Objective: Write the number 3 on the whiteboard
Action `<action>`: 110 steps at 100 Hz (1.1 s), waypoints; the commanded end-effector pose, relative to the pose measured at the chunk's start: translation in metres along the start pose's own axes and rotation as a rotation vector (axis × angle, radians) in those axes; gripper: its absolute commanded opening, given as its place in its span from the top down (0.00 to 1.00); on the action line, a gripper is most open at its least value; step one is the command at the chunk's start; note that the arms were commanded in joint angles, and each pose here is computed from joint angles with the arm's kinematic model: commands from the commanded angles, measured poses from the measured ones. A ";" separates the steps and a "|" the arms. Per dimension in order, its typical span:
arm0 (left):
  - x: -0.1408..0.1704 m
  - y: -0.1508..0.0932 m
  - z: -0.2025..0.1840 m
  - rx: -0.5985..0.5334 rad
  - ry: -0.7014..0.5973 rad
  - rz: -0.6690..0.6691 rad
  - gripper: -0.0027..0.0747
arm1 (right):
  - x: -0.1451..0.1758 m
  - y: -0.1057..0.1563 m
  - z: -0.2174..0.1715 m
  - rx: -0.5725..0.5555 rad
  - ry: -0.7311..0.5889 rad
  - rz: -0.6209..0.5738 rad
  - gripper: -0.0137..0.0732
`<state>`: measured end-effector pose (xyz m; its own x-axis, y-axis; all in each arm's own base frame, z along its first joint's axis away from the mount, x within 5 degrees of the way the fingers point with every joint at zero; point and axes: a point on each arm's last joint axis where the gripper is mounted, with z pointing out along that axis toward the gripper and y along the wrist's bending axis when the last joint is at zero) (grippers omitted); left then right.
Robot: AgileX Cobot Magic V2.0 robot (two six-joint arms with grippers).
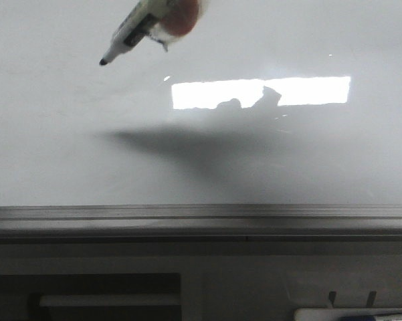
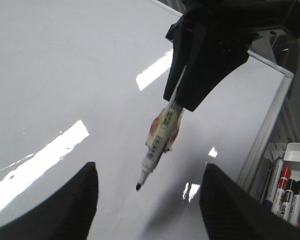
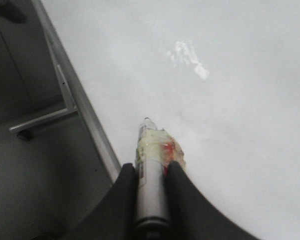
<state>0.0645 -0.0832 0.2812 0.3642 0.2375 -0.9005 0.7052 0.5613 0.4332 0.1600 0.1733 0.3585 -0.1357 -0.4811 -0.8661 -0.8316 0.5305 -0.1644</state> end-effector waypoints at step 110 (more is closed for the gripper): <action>-0.005 0.029 -0.006 -0.269 -0.008 -0.067 0.99 | -0.020 -0.058 0.013 0.201 0.016 -0.021 0.90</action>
<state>0.0807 -0.0625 0.2818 0.2628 0.2626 -0.9284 0.5565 0.7448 0.3681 0.2155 0.1760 0.3572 -0.1909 -0.5230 -0.8307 -0.7618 0.6126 -0.2106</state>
